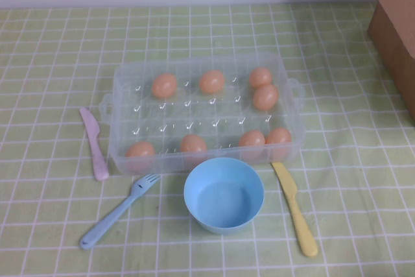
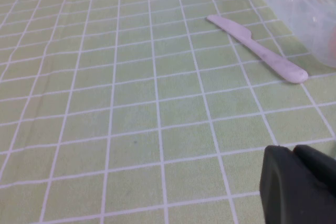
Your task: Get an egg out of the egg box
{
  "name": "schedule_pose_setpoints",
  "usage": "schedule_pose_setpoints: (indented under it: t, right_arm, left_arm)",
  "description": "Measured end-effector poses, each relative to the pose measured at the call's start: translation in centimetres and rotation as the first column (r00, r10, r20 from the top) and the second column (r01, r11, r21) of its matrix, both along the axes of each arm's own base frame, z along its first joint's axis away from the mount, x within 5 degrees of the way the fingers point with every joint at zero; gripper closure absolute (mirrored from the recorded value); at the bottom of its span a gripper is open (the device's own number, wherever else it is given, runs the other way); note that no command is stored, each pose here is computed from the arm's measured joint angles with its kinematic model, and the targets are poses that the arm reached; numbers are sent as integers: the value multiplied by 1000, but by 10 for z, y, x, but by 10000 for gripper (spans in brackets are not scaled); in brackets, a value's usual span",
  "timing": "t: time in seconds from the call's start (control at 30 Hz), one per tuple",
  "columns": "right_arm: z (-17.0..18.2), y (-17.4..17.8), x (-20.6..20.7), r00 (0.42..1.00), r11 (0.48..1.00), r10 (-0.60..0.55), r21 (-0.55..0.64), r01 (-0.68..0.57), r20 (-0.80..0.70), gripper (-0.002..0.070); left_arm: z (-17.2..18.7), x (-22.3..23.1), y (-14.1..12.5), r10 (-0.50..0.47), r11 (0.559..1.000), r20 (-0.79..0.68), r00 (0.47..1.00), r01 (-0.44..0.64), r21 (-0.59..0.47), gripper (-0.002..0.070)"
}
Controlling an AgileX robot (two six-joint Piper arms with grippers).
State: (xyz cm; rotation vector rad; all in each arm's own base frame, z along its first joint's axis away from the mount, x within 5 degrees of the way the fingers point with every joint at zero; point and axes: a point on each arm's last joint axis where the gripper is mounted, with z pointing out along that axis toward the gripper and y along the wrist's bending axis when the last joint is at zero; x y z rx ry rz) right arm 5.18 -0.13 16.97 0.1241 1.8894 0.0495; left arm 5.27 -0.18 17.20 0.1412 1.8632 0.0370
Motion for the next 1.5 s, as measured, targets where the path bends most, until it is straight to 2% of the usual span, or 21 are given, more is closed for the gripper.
schedule_pose_setpoints:
  t: [1.37, 1.43, 1.5]
  right_arm:
    - [0, 0, 0, 1000, 1000, 0, 0, 0, 0, 694]
    - [0, 1, 0, 1000, 1000, 0, 24, 0, 1, 694]
    - [0, 3, 0, 1000, 994, 3, 105, -3, 3, 694]
  left_arm:
    - [0, 0, 0, 0, 1000, 0, 1000, 0, 0, 678]
    - [0, 0, 0, 0, 1000, 0, 1000, 0, 0, 678]
    - [0, 0, 0, 0, 1000, 0, 1000, 0, 0, 679]
